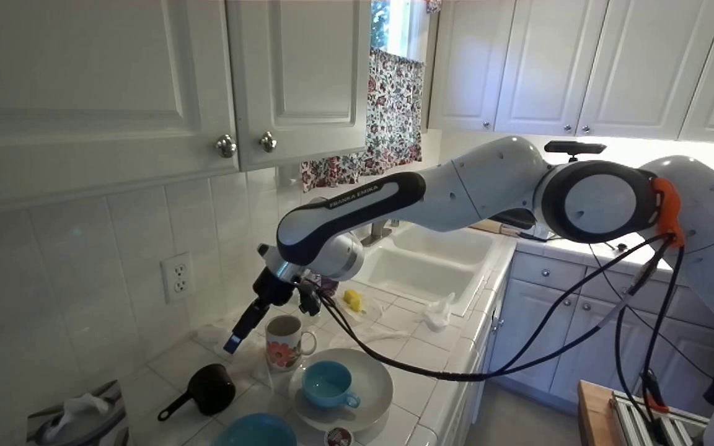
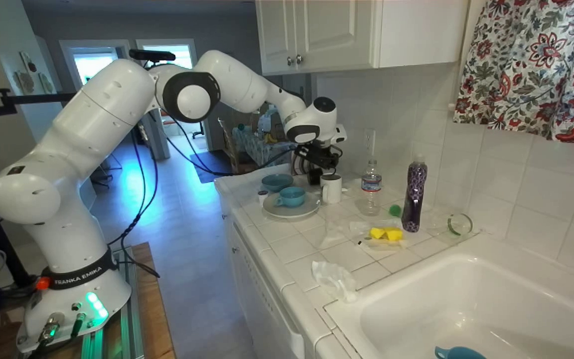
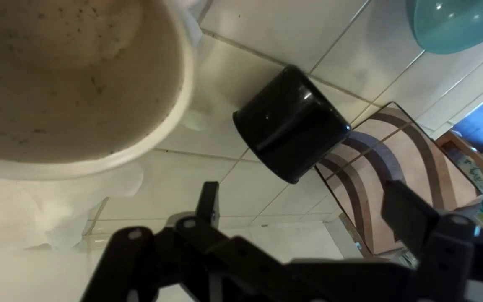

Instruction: Put the small black pot in an upright position

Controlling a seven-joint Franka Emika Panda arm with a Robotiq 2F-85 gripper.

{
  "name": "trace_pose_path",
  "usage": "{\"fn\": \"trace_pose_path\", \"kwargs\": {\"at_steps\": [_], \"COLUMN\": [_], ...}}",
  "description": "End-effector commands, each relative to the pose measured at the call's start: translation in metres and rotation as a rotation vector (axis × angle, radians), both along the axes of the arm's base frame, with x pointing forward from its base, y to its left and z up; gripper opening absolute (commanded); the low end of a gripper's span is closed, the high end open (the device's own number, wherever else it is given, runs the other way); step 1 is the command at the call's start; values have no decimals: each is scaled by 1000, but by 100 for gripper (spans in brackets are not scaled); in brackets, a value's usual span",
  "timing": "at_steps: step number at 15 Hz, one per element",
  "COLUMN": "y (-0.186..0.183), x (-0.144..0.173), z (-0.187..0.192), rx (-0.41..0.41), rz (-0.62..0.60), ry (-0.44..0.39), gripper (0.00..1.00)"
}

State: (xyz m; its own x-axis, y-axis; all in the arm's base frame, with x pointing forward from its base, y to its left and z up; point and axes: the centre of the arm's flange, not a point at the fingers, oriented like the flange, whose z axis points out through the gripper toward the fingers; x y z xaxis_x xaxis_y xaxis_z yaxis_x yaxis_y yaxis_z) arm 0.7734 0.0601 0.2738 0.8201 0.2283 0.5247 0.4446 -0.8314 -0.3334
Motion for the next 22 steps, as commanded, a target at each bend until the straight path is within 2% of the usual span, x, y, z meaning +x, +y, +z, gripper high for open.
{"fn": "trace_pose_path", "kwargs": {"at_steps": [1, 5, 11, 19, 22], "y": [3, 4, 2, 21, 15], "x": [35, 41, 55, 66, 66], "z": [-7, -11, -8, -17, -20], "rx": [19, -4, -35, -59, -71], "rz": [79, 172, 179, 299, 337], "ry": [34, 78, 48, 112, 123], "gripper": [100, 100, 100, 100, 100]}}
